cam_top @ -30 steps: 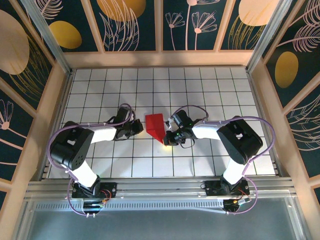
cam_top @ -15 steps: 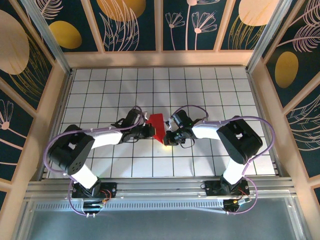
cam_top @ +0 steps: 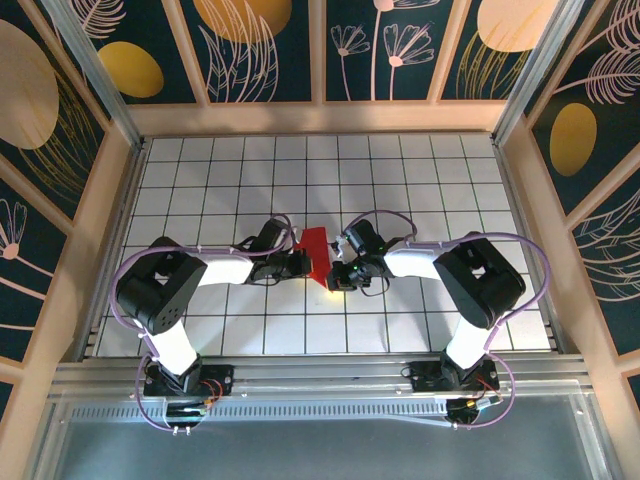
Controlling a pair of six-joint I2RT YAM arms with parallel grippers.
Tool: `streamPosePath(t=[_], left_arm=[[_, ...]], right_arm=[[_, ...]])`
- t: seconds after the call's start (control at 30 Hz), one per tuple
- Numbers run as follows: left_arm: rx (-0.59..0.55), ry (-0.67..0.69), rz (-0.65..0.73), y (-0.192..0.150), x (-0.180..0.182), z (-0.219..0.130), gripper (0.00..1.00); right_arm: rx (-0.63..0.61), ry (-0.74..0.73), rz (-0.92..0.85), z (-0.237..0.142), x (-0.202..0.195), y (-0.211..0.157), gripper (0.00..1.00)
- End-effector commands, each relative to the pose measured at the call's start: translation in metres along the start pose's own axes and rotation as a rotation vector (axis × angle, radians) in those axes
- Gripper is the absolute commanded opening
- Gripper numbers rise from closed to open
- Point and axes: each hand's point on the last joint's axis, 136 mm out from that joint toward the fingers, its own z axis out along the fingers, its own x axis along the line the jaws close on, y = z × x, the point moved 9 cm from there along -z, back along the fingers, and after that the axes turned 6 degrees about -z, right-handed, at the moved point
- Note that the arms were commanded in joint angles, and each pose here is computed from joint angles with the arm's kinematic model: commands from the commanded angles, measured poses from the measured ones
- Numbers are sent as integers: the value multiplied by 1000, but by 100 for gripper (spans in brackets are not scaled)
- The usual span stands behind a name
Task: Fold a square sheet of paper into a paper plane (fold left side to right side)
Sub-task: Third fold the triangle at the center of the table.
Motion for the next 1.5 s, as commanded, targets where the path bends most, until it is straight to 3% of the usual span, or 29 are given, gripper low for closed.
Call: streamPosePath(t=[0.0, 0.33, 0.83, 1.17, 1.47], left_arm=[[27, 78, -38, -9, 18, 7, 0], [32, 90, -49, -11, 22, 7, 0], [36, 100, -42, -11, 22, 8, 0], [19, 147, -38, -9, 25, 7, 0], [19, 164, -28, -8, 26, 9, 0]], right_arm=[[44, 5, 43, -4, 4, -9, 0], [-41, 84, 12, -9, 26, 11, 0], [-31, -4, 16, 15, 19, 27, 0], [102, -72, 121, 15, 2, -7, 0], [118, -107, 228, -8, -19, -42, 0]])
